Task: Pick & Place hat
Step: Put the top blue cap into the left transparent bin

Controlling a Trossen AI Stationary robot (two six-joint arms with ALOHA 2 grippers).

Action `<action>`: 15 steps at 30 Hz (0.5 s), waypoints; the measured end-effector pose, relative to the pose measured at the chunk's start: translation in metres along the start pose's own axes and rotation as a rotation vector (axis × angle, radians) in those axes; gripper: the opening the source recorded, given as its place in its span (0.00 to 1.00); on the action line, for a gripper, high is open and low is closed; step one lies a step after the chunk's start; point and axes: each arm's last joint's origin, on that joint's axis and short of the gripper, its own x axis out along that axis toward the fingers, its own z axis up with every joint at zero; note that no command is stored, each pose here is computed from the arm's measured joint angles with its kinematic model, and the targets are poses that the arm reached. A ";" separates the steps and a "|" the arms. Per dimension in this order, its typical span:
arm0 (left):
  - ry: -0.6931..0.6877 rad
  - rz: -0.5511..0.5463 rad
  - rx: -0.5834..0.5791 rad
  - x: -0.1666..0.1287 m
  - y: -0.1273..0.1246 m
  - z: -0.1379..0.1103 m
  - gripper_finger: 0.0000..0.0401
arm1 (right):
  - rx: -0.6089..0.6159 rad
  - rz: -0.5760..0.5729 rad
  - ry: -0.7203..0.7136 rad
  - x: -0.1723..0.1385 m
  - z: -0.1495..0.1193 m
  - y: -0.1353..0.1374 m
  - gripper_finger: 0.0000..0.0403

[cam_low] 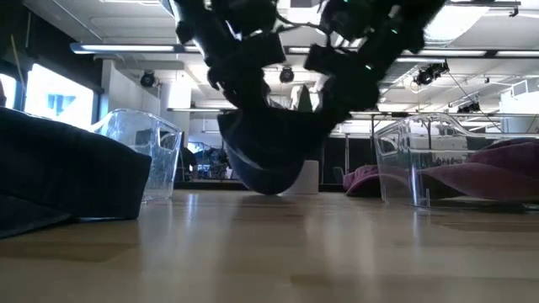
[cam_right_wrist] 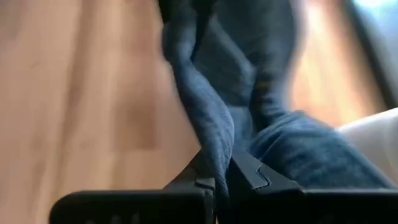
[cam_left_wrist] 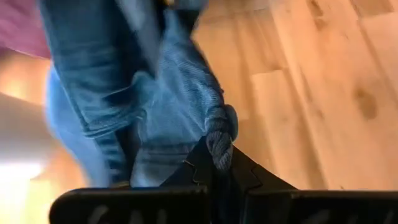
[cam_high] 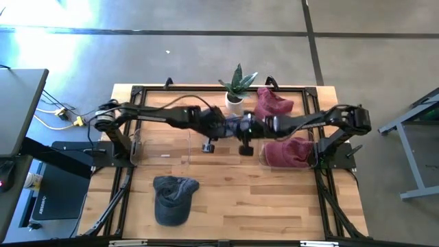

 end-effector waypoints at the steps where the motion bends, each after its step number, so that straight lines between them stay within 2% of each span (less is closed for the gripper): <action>1: 0.008 -0.021 -0.026 0.006 -0.003 -0.001 0.00 | 0.011 0.025 -0.008 0.002 -0.006 0.005 0.03; 4: 0.022 -0.114 -0.101 0.013 -0.016 -0.001 0.00 | 0.058 0.108 -0.034 0.007 -0.019 0.018 0.03; 7: 0.019 -0.233 -0.100 0.025 -0.029 -0.002 0.04 | 0.107 0.184 -0.024 0.008 -0.030 0.028 0.07; 9: 0.009 -0.294 -0.103 0.025 -0.036 0.000 0.10 | 0.132 0.219 -0.036 0.009 -0.034 0.034 0.13; 12: -0.004 -0.329 -0.132 0.021 -0.042 0.004 0.23 | 0.165 0.275 -0.039 0.009 -0.038 0.039 0.24; 15: 0.030 -0.335 -0.236 0.023 -0.042 0.002 0.36 | 0.192 0.338 -0.024 0.008 -0.036 0.039 0.36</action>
